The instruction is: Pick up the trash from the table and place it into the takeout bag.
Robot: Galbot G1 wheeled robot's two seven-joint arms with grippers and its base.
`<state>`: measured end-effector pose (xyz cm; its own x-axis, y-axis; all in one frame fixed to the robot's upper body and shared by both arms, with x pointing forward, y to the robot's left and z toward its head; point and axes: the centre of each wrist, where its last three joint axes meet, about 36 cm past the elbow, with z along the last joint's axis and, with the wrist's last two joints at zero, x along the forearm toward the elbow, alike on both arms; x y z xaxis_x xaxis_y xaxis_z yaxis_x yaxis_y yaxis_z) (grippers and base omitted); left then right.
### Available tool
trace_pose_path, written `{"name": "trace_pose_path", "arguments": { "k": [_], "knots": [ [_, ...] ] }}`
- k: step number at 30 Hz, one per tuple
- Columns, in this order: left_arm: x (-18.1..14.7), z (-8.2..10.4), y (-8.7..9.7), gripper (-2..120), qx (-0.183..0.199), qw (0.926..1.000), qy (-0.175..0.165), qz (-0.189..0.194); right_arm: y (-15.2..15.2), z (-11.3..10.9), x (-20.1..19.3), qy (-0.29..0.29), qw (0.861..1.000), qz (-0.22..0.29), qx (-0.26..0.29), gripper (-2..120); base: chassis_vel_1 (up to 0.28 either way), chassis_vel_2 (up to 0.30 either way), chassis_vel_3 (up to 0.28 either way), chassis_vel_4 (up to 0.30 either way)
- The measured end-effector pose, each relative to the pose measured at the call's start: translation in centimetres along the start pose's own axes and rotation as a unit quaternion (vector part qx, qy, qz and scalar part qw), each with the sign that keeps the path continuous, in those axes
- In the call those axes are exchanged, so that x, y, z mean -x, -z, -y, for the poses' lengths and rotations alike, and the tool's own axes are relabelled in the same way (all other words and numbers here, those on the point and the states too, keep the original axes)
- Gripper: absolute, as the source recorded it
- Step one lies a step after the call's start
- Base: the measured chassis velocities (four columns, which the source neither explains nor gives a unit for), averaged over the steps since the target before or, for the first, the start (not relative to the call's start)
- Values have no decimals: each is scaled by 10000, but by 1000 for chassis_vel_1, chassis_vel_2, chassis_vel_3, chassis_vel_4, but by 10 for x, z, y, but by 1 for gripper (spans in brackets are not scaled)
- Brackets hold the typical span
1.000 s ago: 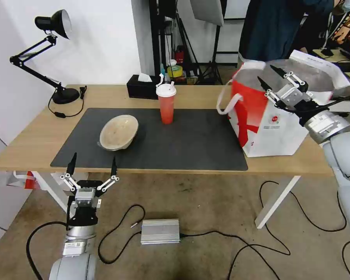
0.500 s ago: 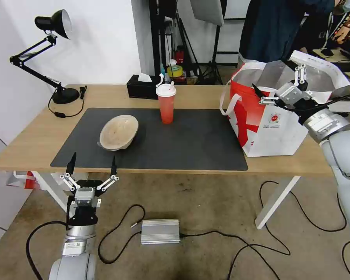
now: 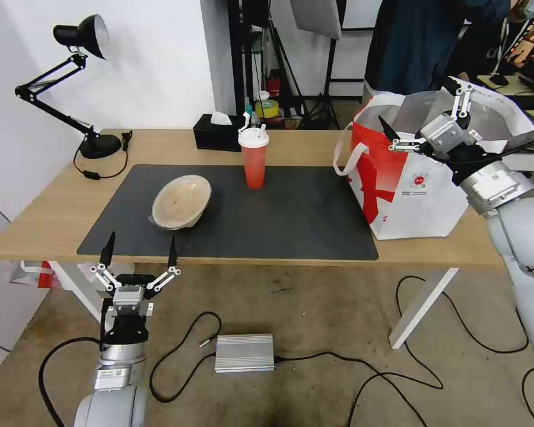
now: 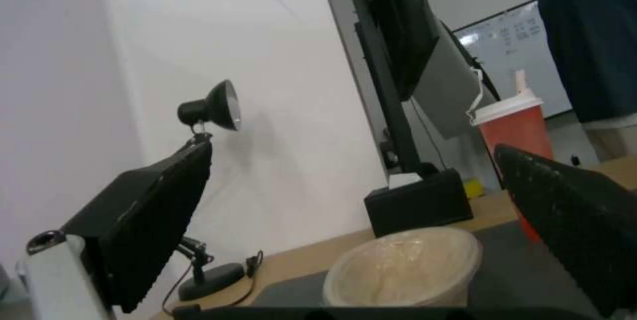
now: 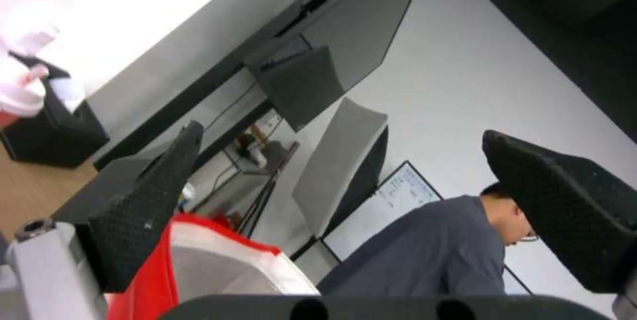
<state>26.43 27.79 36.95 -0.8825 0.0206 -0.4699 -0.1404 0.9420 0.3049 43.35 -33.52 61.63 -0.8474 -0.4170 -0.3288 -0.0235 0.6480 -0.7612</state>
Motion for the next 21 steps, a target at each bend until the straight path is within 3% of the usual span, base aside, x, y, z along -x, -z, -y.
{"name": "trace_pose_path", "arguments": {
  "k": [10, 14, 21],
  "knots": [
    [0, 1, 2, 100, -1, 10000, -4, 12, 20, -25, -11, -293, 9969, 215, 694, 100, 0, 0, 0, 0],
    [0, 1, 2, 100, -1, 10000, -8, 18, 33, -53, -22, -561, 9904, 258, 1235, 100, 0, 0, 0, 0],
    [0, 1, 3, 100, -4, 10000, 1, 32, 32, -99, -44, -812, 9823, 252, 1670, 100, 0, 0, 0, 0]
  ]
}}
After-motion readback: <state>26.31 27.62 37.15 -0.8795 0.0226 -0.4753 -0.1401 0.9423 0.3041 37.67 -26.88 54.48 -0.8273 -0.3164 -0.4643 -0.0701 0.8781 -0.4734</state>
